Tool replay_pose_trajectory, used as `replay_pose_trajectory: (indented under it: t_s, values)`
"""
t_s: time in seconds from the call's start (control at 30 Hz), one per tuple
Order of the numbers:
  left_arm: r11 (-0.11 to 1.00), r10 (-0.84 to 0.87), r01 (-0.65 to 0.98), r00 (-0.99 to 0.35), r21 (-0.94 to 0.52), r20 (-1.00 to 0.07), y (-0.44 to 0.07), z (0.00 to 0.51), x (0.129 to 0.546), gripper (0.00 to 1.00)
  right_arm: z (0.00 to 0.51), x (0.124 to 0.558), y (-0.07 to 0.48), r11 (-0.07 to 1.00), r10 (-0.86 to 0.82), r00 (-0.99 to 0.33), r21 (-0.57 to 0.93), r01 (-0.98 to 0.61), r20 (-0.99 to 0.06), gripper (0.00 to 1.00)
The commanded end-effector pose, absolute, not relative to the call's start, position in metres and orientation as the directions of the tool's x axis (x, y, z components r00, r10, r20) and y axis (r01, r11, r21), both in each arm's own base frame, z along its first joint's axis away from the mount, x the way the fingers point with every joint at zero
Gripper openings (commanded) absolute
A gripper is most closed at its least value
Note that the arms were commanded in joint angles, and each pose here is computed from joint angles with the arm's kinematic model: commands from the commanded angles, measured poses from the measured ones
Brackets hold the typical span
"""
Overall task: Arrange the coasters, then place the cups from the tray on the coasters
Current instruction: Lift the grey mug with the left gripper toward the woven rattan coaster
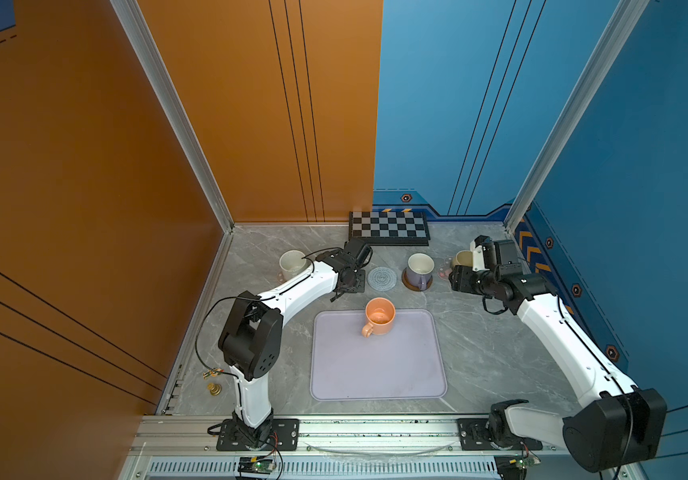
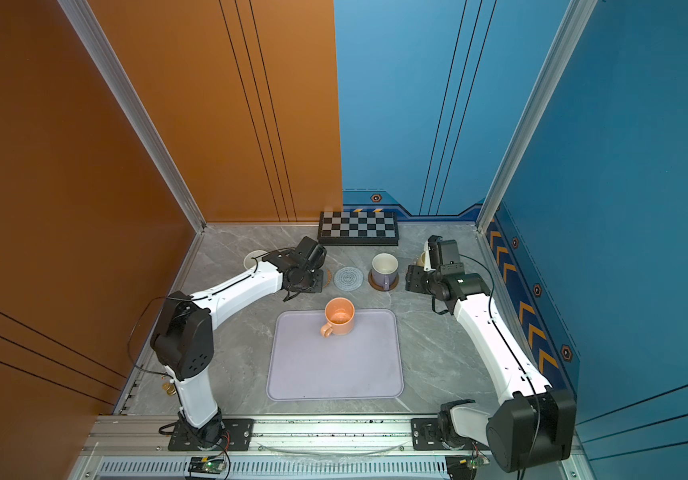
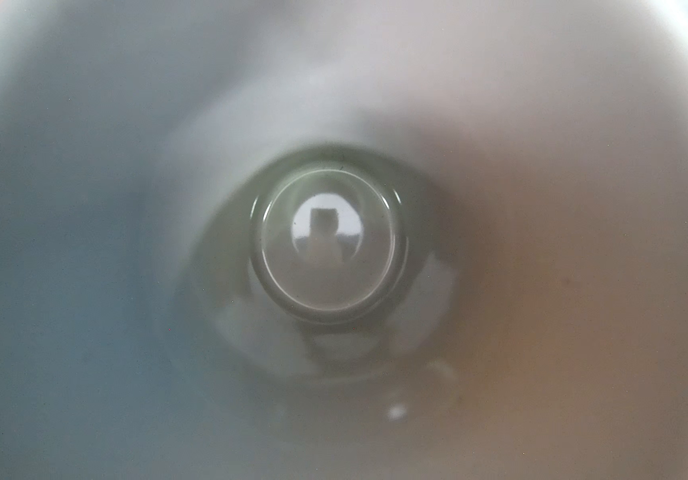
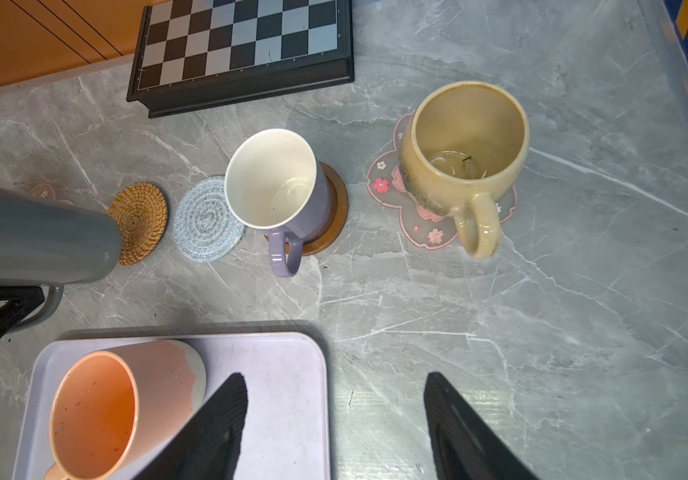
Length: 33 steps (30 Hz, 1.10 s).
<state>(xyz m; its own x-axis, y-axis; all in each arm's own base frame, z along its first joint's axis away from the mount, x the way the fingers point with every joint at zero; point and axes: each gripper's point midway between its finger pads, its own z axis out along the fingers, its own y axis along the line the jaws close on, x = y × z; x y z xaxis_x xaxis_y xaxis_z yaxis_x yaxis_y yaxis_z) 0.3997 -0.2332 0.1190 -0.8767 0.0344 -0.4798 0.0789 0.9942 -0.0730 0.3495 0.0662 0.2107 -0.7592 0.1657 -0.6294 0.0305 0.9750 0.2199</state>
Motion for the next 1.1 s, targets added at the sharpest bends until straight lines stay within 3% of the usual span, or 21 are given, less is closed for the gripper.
replay_pose_trajectory:
  t_s: [0.0,1.07]
  values:
    - [0.993,0.018,0.084,-0.816,-0.087,-0.577,-0.240,0.149,0.427,0.00,0.218,0.357,0.065,0.965,0.220,-0.750,0.252,0.074,-0.623,0.69]
    - [0.994,0.028,0.086,-0.814,-0.072,-0.580,-0.246,0.140,0.456,0.00,0.209,0.360,0.053,0.954,0.267,-0.735,0.276,0.112,-0.624,0.69]
